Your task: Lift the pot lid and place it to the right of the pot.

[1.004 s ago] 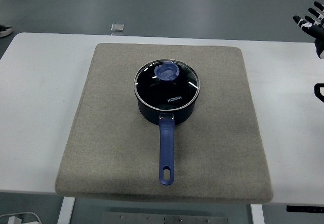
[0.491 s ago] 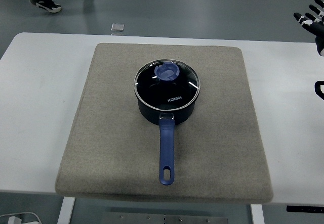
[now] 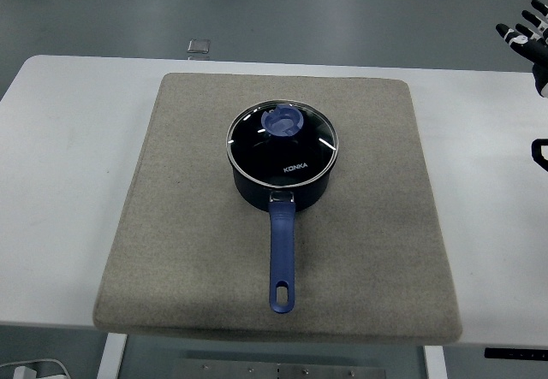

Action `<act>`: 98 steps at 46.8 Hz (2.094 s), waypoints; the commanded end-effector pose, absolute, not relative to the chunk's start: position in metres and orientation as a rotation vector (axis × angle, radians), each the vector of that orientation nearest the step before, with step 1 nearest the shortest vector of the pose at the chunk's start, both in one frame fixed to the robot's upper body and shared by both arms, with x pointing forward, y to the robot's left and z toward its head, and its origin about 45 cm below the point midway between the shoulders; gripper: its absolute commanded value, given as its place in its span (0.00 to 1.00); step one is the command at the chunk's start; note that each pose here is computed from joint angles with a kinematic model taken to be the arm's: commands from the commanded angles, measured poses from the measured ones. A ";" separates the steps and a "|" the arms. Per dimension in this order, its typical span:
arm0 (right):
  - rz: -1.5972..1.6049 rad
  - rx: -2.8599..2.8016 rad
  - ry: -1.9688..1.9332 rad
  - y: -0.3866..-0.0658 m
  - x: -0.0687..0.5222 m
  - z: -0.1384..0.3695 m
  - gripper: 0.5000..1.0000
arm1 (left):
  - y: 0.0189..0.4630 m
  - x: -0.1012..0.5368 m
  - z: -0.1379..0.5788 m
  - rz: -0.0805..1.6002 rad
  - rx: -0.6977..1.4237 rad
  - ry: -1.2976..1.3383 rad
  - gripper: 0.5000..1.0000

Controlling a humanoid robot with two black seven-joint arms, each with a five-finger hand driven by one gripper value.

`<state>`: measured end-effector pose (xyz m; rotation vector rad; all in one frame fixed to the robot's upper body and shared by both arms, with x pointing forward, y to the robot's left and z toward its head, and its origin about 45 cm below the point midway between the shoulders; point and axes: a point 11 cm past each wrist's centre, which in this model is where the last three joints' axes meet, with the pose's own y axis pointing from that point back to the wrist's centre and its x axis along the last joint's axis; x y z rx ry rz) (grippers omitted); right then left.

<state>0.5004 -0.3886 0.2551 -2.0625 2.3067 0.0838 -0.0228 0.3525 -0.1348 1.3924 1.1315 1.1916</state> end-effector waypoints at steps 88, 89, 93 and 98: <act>-0.872 -2.610 1.664 -0.322 0.522 0.432 0.81 | 0.352 -0.022 -0.135 1.192 1.392 1.131 1.00; -0.901 -2.623 1.630 -0.317 0.521 0.437 0.81 | 0.352 -0.022 -0.135 1.192 1.392 1.131 1.00; -1.004 -2.655 1.506 -0.301 0.513 0.450 0.81 | 0.352 -0.022 -0.135 1.192 1.392 1.131 1.00; -1.082 -2.676 1.370 -0.283 0.503 0.465 0.81 | 0.352 -0.022 -0.135 1.192 1.392 1.131 1.00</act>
